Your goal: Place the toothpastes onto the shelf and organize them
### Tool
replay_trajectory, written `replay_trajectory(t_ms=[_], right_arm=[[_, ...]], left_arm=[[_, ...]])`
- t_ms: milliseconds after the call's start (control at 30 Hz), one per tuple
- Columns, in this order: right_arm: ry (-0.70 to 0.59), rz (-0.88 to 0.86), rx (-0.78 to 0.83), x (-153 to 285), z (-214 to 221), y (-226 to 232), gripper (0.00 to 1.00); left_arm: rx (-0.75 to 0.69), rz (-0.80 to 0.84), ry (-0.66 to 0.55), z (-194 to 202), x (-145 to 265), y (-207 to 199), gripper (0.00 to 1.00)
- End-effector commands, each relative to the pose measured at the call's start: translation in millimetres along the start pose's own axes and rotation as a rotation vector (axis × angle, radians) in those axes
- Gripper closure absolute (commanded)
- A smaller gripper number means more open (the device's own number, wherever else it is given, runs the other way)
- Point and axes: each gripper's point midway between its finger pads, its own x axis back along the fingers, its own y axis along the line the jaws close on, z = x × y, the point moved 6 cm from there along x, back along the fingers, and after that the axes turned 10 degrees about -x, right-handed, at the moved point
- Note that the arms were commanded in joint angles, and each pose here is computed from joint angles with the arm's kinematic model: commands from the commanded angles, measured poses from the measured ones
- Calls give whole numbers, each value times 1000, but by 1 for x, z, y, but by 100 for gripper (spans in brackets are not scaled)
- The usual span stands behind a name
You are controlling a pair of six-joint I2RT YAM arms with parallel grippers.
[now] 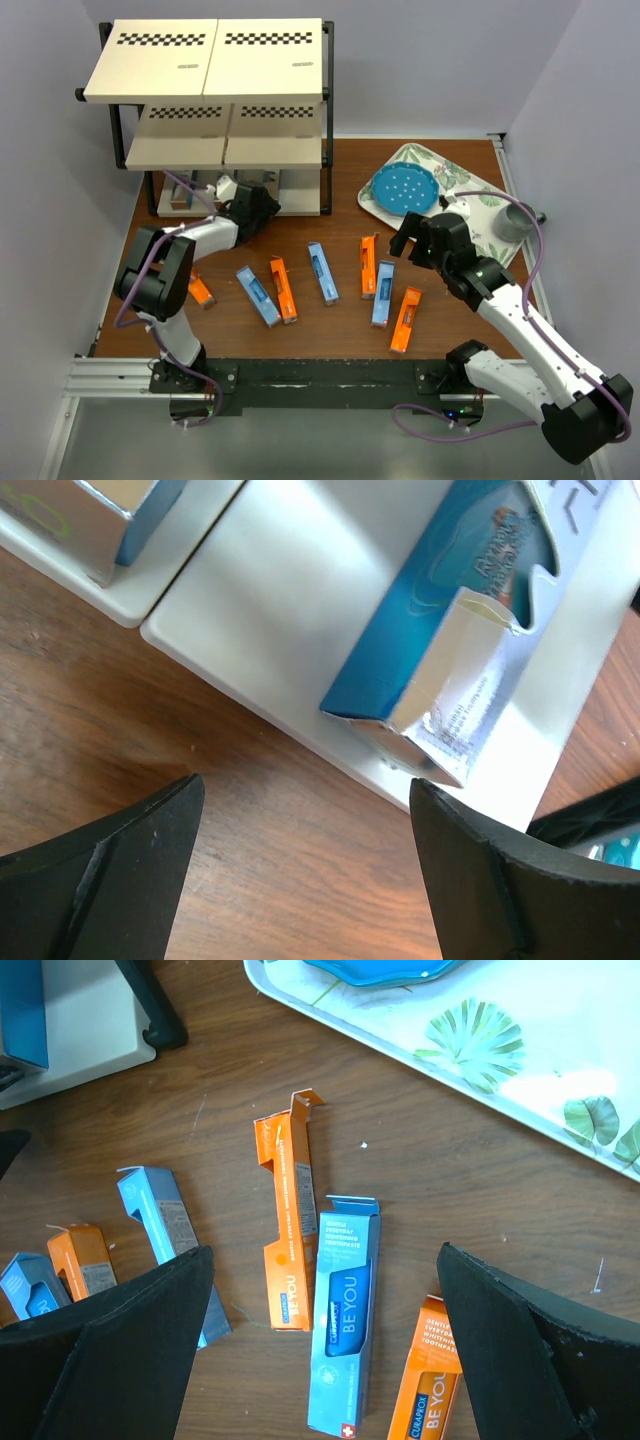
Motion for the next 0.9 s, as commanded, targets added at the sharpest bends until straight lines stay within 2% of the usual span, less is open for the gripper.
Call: replay_trajectory(t_ms=[0, 167, 200, 267, 500, 700, 867], right_arm=[[-12, -11, 22, -1, -2, 1, 2], [15, -32, 34, -9, 3, 4, 2], [21, -26, 30, -11, 4, 3, 1], [28, -34, 28, -13, 5, 5, 2], [62, -77, 48, -25, 10, 14, 2], [97, -110, 57, -37, 14, 22, 2], [138, -149, 60, -45, 18, 31, 2]], left_arm=[[2, 101, -63, -27, 31, -14, 11], [-58, 91, -75, -26, 60, 8, 10], [-83, 101, -114, -34, 71, 8, 10], [-122, 38, -103, -30, 81, 27, 9], [-200, -106, -241, -42, 125, 77, 6], [-247, -168, -242, -27, 139, 112, 4], [-195, -292, -188, -17, 137, 146, 4]])
